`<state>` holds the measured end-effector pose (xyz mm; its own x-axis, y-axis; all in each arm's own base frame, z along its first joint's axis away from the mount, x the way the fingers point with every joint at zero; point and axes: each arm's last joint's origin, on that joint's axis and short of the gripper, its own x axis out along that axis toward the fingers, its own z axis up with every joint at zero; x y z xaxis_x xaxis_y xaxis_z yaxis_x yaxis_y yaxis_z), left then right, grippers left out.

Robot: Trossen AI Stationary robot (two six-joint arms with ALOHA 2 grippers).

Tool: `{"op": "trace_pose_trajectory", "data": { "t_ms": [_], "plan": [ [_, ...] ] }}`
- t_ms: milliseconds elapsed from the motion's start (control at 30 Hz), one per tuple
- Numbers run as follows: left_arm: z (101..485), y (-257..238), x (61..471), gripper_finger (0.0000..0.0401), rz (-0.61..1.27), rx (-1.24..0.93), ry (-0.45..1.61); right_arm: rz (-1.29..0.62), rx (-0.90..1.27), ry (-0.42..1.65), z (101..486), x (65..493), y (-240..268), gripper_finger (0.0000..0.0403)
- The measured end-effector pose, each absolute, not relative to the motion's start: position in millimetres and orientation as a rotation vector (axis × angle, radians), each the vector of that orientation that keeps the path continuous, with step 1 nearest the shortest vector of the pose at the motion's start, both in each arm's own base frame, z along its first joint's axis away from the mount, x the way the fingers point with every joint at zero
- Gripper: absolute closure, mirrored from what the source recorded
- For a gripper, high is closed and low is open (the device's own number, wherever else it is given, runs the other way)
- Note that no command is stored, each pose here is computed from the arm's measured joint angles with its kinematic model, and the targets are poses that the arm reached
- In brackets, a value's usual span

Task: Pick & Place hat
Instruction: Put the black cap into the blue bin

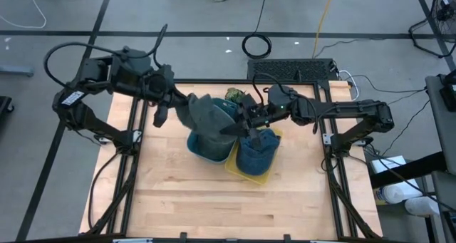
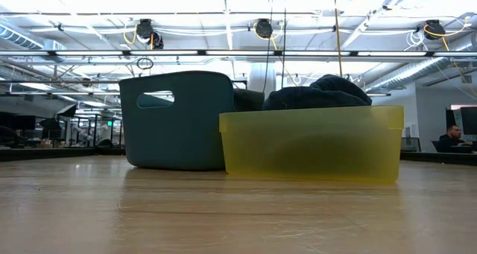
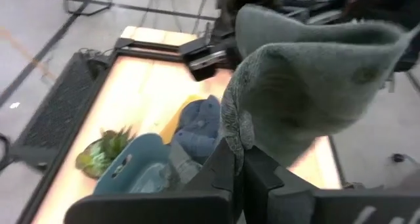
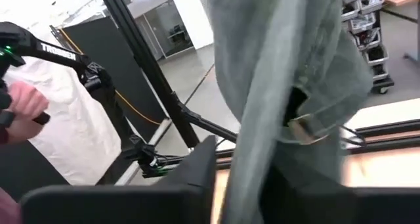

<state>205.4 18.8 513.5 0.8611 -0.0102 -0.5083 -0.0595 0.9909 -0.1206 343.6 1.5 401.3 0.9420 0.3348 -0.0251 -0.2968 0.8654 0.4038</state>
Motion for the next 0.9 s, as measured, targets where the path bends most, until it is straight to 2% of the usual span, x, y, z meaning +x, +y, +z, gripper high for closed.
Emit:
{"op": "trace_pose_trajectory", "data": {
  "t_ms": [300,433,567,900],
  "plan": [
    [526.7,13.8,197.8,0.0398,-0.132,-0.165,0.472,0.238,0.399,0.105,401.7,338.9,-22.5,0.014],
    [529.6,15.2,195.2,0.0398,-0.19,-0.197,0.46,0.215,0.341,0.127,407.8,323.7,-34.2,0.008],
    [529.3,19.2,194.0,0.0398,-0.25,-0.241,0.465,0.173,0.282,0.123,419.1,302.9,-43.2,0.0059],
    [519.9,28.9,198.4,0.0398,-0.337,-0.105,0.512,0.102,0.133,0.02,452.1,251.9,-50.8,0.0061]
  ]
}}
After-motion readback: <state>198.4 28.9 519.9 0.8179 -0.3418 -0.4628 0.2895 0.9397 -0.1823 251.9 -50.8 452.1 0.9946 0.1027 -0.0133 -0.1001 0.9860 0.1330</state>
